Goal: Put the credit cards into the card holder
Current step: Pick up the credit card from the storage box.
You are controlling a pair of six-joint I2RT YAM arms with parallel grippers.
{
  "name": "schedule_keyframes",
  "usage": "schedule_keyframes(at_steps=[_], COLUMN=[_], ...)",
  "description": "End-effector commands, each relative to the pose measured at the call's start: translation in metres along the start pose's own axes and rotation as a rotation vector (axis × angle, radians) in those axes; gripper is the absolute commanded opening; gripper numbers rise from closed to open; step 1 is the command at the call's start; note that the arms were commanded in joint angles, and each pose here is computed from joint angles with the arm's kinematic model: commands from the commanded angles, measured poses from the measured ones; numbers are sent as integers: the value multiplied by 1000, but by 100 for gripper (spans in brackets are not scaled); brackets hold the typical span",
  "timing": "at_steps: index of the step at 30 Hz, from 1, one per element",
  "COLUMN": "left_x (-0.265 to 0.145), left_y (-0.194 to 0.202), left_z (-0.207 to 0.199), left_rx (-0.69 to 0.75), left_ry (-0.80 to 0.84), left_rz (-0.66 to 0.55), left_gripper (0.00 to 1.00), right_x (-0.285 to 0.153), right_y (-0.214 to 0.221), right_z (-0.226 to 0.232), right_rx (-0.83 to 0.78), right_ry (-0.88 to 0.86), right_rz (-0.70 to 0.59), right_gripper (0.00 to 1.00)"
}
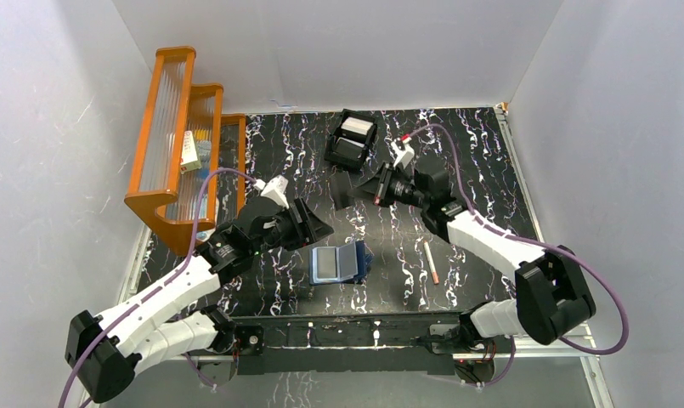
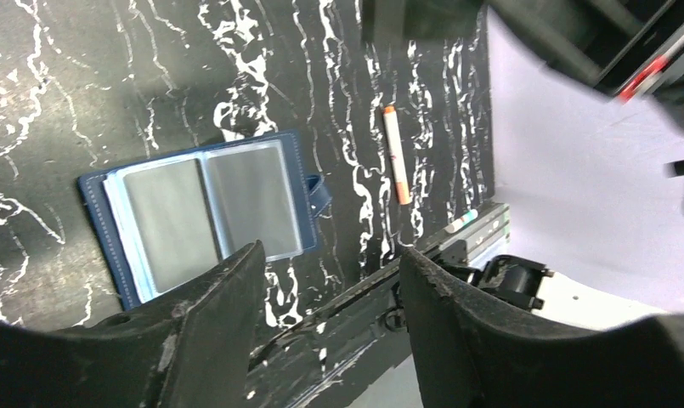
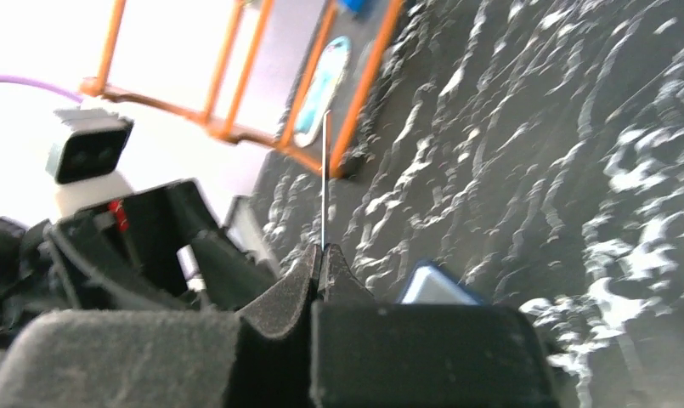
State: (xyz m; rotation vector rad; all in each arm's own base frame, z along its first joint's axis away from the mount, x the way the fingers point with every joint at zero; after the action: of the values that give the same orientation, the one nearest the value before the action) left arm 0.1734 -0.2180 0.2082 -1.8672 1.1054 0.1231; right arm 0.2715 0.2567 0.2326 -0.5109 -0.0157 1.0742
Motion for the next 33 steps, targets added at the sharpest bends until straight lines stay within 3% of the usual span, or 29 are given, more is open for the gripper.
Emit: schedule_keyframes(at_steps=[1,9,19,26,30,33], left_x=[-12,-28,-16,-16,-15,-15], left_y=[-29,-50,-54,-55,-53,-52], left_z=[-25,-42,-50,-56,-56,-56], left_rx=[-28,-91,-45,-25,-22,-15], left_ry=[80,181,206,253,270,278], left_rz=[-101,-239,-207,-213,-220,-216], left_gripper=[61,68,65,41,5,0], right_x=[-25,-54,-64,-59,-57,-55], right_y=[17,45,58,67,72,75], right_z=[54,52,52,44,38,30], right_rx=[172,300,276,274,280,286], right_ry=[-348,-492,-500,-458,-427,-380], right_rz=[72,108,142,174,179,176], right_gripper=[0,0,0,0,2,3])
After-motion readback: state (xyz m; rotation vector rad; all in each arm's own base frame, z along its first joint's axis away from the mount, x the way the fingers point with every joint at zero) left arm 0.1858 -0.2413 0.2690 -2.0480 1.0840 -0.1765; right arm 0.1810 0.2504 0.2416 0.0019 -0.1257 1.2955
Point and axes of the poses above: each gripper's point midway between its finger pads, its own x axis out along the fingers, its own z axis along the line the jaws close on, y = z × x, the point moved 5 cm from there along -x, back along the fingers, and after that the axes turned 15 degrees about x, right-handed, at the moved point
